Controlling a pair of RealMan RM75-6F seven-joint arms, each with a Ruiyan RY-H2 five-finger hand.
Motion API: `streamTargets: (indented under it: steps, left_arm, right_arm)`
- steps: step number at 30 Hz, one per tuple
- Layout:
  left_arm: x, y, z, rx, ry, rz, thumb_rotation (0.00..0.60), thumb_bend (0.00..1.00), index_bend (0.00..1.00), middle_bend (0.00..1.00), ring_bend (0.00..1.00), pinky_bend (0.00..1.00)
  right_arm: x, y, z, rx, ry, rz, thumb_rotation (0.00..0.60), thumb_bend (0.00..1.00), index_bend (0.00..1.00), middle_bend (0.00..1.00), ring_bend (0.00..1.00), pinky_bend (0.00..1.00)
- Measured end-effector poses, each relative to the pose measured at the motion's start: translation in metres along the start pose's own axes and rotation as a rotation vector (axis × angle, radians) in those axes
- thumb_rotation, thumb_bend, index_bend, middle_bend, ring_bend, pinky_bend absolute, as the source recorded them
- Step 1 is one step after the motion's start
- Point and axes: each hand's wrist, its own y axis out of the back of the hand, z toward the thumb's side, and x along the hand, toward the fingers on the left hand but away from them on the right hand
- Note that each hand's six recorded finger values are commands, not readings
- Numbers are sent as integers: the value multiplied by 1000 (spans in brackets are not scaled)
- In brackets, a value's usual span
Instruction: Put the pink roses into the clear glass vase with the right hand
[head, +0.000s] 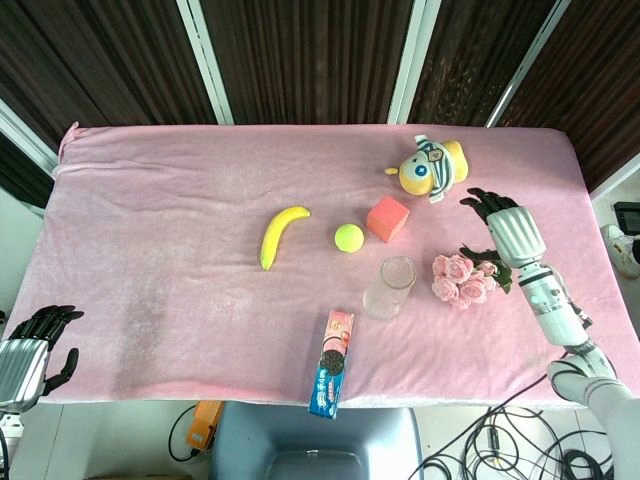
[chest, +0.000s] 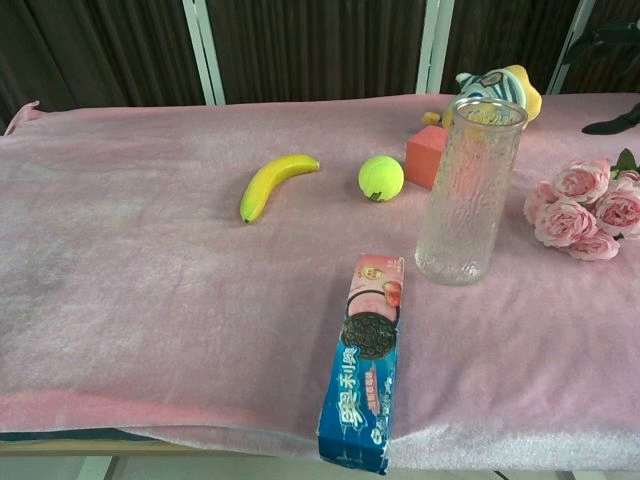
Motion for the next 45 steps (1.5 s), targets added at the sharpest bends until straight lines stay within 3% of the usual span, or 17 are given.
streamTargets:
  steps: [8,20,32,37,42,45]
  left_arm:
    - [2,-2,2,0,-6,-8,600,477,259,210,144,297]
    - [2,-2,-1,-2,5,-11,600,477,259,210,144,297]
    - [2,-1,-1,-3,5,-7,600,477,258,210,144,297]
    - [2,-1,-1,-4,6,-5,600,477,258,210,145,297]
    - [1,0,-1,-7,7,-3,600,477,259,210,145,297]
    - [1,0,-2,-10,7,-2,600,478,259,210,145,297]
  right_arm:
    - [43,-25,-17,67,5,151,600,252,340,279,276,440]
    - [52,-42,-23,107,2,275,600,185,256,278,198,357]
    - [63,-70,-24,124,-15,427,600,186,256,278,198,359]
    - [65,-81,-19,113,-11,459,600,184,404,307,329,491]
    - [64,-90,-15,126,-3,453,600,209,668,513,556,683]
    - [66,-93,-17,151,-5,446,600,318,794,612,639,745]
